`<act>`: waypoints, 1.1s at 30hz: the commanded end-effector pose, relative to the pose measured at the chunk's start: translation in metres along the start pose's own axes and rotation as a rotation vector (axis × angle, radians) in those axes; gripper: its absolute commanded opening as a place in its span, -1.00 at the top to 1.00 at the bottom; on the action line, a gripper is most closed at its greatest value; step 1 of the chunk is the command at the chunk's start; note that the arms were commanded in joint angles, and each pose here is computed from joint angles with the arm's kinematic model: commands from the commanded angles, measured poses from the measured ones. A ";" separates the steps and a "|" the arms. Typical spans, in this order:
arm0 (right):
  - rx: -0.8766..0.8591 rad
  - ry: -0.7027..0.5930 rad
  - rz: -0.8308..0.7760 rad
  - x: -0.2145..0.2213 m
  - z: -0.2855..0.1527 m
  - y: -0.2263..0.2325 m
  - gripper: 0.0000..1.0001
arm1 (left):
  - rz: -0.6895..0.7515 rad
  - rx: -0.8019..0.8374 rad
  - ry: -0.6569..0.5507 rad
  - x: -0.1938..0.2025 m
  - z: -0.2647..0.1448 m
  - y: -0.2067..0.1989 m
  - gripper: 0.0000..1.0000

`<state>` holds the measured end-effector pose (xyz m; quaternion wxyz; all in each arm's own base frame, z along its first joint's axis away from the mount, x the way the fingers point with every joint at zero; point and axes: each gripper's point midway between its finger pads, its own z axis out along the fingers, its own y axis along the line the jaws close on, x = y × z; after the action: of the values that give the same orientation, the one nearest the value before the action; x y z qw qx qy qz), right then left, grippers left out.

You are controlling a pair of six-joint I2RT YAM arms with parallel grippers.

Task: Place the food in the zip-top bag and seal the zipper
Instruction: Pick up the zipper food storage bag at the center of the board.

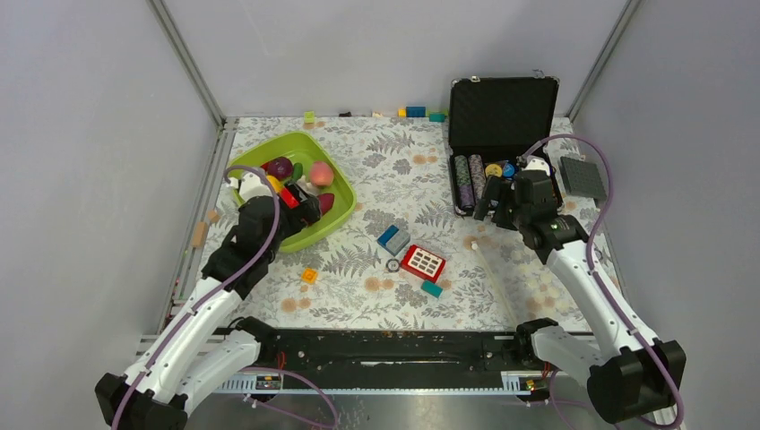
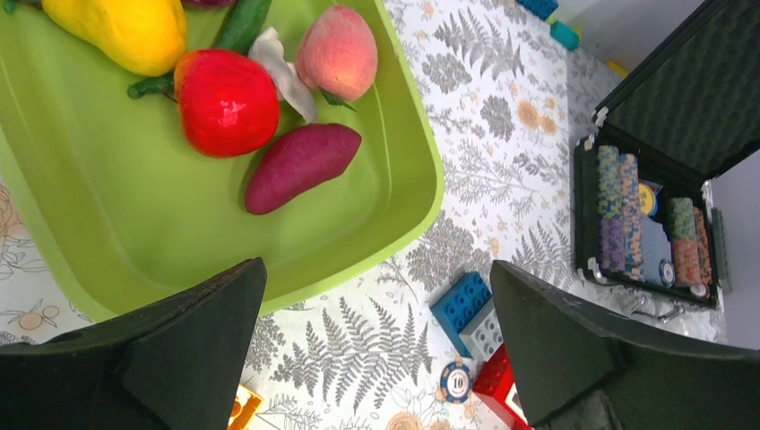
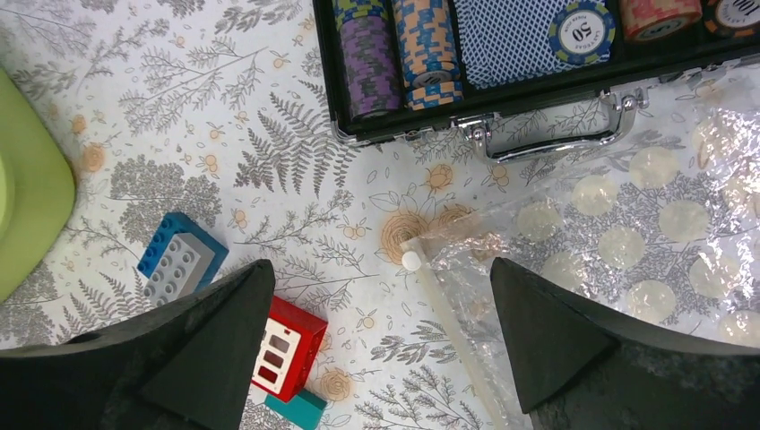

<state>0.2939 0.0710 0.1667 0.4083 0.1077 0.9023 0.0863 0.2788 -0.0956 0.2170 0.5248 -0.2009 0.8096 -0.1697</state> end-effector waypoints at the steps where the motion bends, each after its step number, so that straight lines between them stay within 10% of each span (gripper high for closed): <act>1: 0.006 -0.028 -0.018 -0.002 -0.009 -0.003 -0.96 | 0.019 0.058 0.040 0.010 0.006 -0.010 -0.98; 20: 0.594 0.525 -0.327 0.105 -0.023 -0.068 -0.96 | 0.130 0.221 0.162 0.044 0.022 -0.034 -0.98; 33: 0.657 0.653 -0.415 0.138 0.000 -0.068 -0.71 | 0.153 0.214 0.163 0.049 0.027 -0.029 -0.97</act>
<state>0.1918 0.0453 0.0499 0.0583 0.0132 0.9715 -0.2292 0.2829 -0.1431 0.1750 0.4689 -0.0775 0.8519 -0.2200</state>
